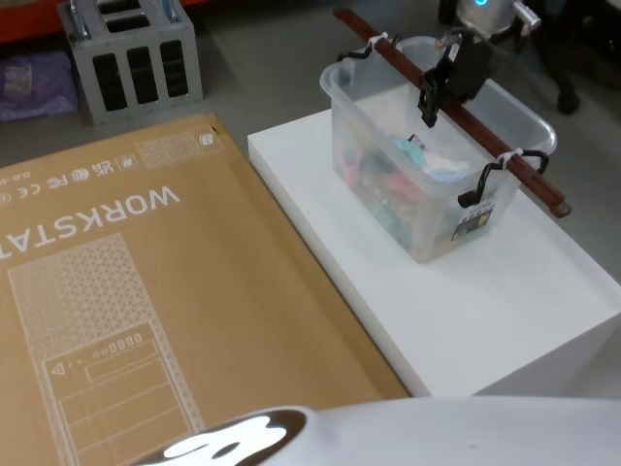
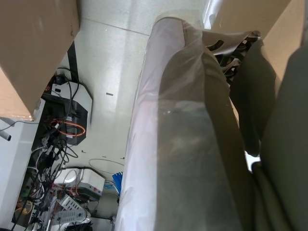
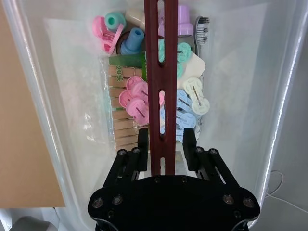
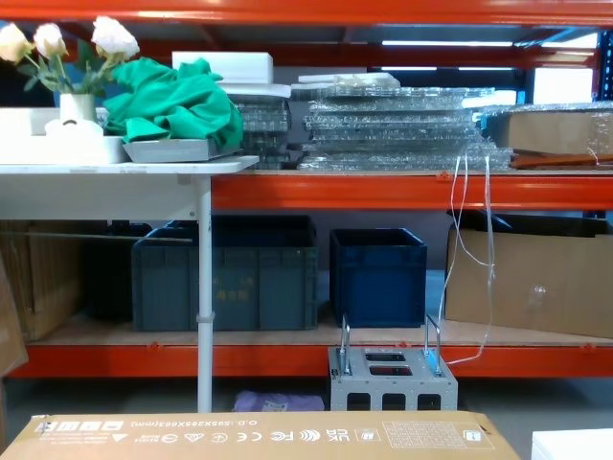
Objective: Use one hand to grasp the basket and place it at the designated location.
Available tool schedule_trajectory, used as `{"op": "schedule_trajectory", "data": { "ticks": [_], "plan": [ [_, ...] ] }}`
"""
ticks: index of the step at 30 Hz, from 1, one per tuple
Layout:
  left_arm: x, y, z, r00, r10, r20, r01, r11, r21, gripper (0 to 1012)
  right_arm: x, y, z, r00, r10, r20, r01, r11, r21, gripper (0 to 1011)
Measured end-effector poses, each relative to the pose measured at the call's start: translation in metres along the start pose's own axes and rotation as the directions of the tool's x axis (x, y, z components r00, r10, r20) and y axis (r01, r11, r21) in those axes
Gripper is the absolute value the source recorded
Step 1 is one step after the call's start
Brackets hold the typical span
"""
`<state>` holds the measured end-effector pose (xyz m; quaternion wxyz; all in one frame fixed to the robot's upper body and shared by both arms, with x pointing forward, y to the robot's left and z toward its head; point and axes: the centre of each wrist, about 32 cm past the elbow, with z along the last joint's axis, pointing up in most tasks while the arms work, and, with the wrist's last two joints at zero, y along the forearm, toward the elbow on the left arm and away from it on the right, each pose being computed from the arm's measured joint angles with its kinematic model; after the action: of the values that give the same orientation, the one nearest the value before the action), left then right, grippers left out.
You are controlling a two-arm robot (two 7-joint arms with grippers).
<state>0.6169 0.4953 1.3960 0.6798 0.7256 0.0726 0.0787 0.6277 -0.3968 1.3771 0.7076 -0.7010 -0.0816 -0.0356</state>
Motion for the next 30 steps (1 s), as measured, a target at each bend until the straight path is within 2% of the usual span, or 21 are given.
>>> {"op": "schedule_trajectory", "data": {
  "ticks": [2, 4, 5, 7, 10, 11, 14, 15, 19, 21, 30],
  "plan": [
    [0.0, 0.0, -0.0001, 1.0, 0.0, 0.0, 0.0, 1.0, 0.0, 0, -0.001, -0.002, -0.001, 1.0, -0.008, -0.002, 0.008, 1.0, 0.004, 426],
    [0.0, 0.0, -0.0001, 1.0, 0.0, 0.0, 0.0, 1.0, 0.0, 0, -0.002, -0.007, -0.002, 1.0, -0.024, -0.002, 0.024, 1.0, 0.009, 535],
    [0.0, 0.0, -0.0002, 1.0, 0.0, 0.0, 0.0, 1.0, 0.0, 0, -0.002, -0.007, -0.002, 1.0, -0.024, -0.002, 0.024, 1.0, 0.009, 535],
    [0.0, 0.0, -0.0001, 1.0, 0.0, 0.0, 0.0, 1.0, 0.0, 0, -0.004, -0.012, -0.003, 0.999, -0.037, 0.0, 0.037, 0.999, 0.012, 630],
    [0.0, 0.0, -0.0001, 1.0, 0.0, 0.0, 0.0, 1.0, 0.0, 0, -0.007, -0.019, -0.005, 0.999, -0.055, 0.003, 0.055, 0.998, 0.017, 688],
    [0.0, 0.0, -0.0001, 1.0, 0.0, 0.0, 0.0, 1.0, 0.0, 0, -0.008, -0.021, -0.005, 0.998, -0.062, 0.005, 0.062, 0.998, 0.019, 755],
    [0.0, 0.0, -0.0002, 1.0, 0.0, -0.001, 0.0, 1.0, 0.0, 0, -0.009, -0.023, -0.006, 0.998, -0.067, 0.005, 0.067, 0.998, 0.021, 794],
    [0.0, 0.0, -0.0001, 1.0, 0.0, 0.0, 0.0, 1.0, 0.0, 0, -0.013, -0.032, -0.009, 0.996, -0.088, 0.001, 0.087, 0.996, 0.029, 866],
    [0.0, 0.0, -0.0001, 1.0, 0.0, 0.0, 0.0, 1.0, 0.0, 0, -0.019, -0.043, -0.012, 0.994, -0.112, -0.001, 0.112, 0.993, 0.036, 962],
    [0.0, 0.0, -0.0001, 1.0, 0.0, 0.0, 0.0, 1.0, 0.0, 0, -0.023, -0.05, -0.014, 0.992, -0.129, -0.003, 0.129, 0.991, 0.039, 1000],
    [0.0, 0.0, -0.0001, 1.0, 0.0, 0.0, 0.0, 1.0, 0.0, 0, -0.038, -0.076, -0.021, 0.981, -0.193, -0.016, 0.194, 0.979, 0.057, 1000]
  ]
}}
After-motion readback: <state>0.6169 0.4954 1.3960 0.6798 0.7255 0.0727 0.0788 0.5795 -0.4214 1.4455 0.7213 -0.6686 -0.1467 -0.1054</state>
